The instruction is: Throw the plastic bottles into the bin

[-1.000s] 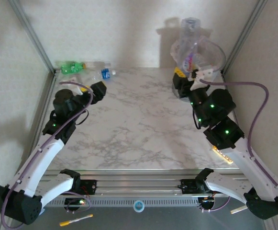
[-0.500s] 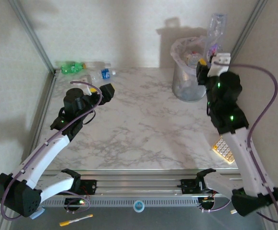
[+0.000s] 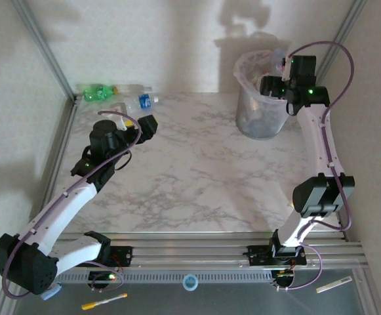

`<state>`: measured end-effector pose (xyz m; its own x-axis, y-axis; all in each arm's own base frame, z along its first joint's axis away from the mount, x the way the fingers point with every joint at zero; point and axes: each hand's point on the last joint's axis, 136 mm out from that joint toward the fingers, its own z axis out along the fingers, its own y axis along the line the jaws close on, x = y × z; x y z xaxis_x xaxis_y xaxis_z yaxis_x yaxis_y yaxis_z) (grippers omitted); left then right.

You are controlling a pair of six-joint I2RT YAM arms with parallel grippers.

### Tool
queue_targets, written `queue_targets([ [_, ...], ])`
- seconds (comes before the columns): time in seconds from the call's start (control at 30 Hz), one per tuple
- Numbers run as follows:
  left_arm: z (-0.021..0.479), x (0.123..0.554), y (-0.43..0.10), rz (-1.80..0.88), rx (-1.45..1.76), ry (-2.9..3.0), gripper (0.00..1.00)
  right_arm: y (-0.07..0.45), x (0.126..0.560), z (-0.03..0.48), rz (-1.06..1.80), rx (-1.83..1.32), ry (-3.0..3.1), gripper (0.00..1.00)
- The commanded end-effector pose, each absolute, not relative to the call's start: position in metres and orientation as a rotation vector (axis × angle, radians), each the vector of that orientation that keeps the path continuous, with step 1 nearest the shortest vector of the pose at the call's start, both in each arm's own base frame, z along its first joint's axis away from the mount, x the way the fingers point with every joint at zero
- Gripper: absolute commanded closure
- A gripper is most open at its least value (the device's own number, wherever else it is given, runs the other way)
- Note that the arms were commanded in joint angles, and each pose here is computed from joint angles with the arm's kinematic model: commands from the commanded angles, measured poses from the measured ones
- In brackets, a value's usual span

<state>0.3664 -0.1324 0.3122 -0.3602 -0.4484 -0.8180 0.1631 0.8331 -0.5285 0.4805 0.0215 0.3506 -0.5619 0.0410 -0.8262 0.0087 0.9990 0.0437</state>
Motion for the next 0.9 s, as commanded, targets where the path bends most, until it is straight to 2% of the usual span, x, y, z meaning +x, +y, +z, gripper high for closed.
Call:
queue_targets([
  [0.0, 0.318, 0.371, -0.132, -0.618, -0.217, 1.831, 0.0, 0.022, 0.431, 0.428, 0.075, 0.029, 1.997, 0.06],
  [0.27, 0.281, 0.407, -0.113, -0.555, -0.35, 1.955, 0.0, 0.049, 0.373, 0.442, 0.298, -0.018, 1.956, 0.02],
  [0.5, 0.246, 0.47, -0.087, -0.384, -0.34, 2.113, 0.0, 0.102, 0.333, 0.434, 0.632, -0.16, 1.944, 0.01],
  [0.87, 0.183, 0.567, -0.063, -0.114, -0.305, 2.267, 0.0, 0.133, 0.311, 0.387, 0.725, -0.263, 2.072, 0.01],
])
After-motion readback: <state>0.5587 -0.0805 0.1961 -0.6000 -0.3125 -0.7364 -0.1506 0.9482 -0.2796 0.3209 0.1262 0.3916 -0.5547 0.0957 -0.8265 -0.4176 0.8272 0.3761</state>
